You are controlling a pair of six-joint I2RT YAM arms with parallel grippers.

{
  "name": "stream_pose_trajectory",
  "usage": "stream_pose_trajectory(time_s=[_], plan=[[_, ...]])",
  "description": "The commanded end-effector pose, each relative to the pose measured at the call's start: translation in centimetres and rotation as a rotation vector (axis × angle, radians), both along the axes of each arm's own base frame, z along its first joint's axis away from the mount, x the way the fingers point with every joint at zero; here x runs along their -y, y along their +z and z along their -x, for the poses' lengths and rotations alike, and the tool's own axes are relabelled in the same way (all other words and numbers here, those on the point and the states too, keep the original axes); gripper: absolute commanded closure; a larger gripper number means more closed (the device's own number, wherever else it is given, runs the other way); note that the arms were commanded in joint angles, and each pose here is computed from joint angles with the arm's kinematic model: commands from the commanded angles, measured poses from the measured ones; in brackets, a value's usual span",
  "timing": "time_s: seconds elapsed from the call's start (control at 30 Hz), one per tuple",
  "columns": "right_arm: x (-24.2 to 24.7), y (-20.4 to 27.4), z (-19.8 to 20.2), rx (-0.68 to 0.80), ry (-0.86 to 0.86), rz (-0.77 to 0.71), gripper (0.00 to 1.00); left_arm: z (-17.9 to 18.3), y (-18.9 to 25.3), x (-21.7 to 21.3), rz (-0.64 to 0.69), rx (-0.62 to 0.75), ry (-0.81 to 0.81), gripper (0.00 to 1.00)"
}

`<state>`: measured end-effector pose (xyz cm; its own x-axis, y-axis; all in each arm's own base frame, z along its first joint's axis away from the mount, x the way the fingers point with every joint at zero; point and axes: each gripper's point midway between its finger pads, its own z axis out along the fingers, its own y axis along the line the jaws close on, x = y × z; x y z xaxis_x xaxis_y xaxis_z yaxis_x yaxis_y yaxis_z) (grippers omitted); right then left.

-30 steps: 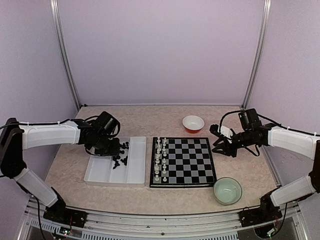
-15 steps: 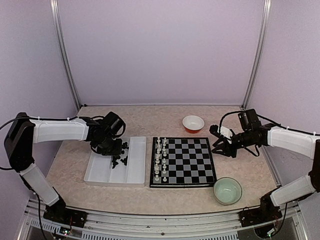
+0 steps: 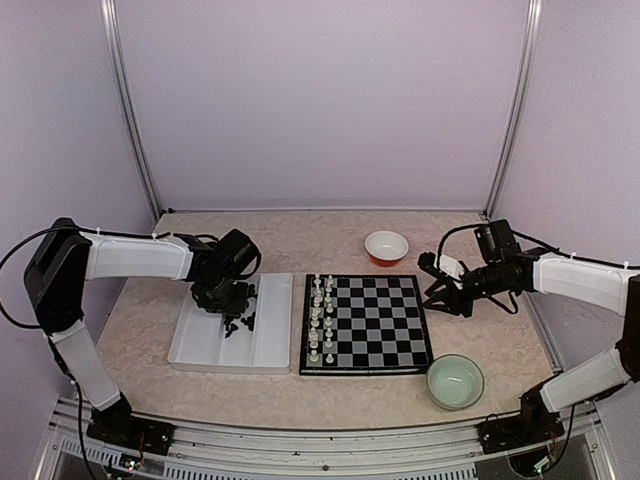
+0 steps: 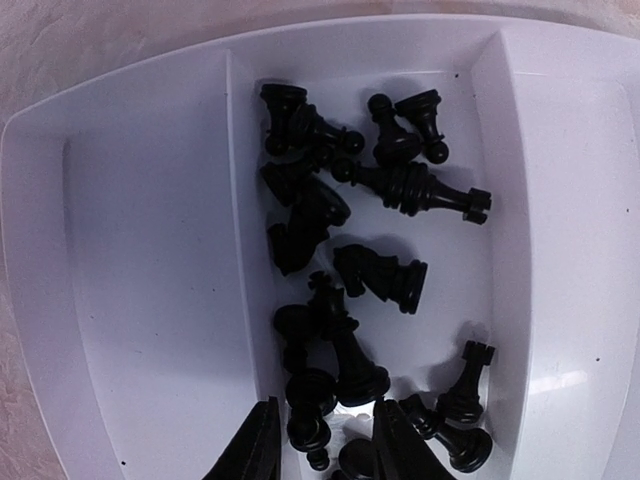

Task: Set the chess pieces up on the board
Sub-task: Pick up the bishop from the storage box.

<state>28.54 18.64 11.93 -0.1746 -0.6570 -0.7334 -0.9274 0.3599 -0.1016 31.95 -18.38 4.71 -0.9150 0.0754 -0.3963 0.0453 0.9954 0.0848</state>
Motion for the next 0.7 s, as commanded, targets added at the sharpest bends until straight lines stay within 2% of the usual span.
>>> stream_pose_trajectory(time_s=[0.0, 0.27, 0.4, 0.67], plan=[[-0.1, -0.9, 0.7, -0.034, 0.015, 0.008, 0.69, -0.1, -0.3, 0.1, -0.03, -0.011, -0.009, 0.67], [-0.1, -1.2, 0.8, -0.039, 0.017, 0.012, 0.68, 0.0, -1.0, 0.6, -0.028, -0.028, -0.024, 0.74], [0.0, -1.3, 0.8, -0.042, 0.014, 0.015, 0.69, 0.1, -0.7, 0.7, -0.044, -0.027, -0.028, 0.8], [-0.1, -1.1, 0.8, -0.044, 0.013, 0.01, 0.69, 0.2, 4.9, 2.8, -0.068, 0.03, -0.066, 0.91]])
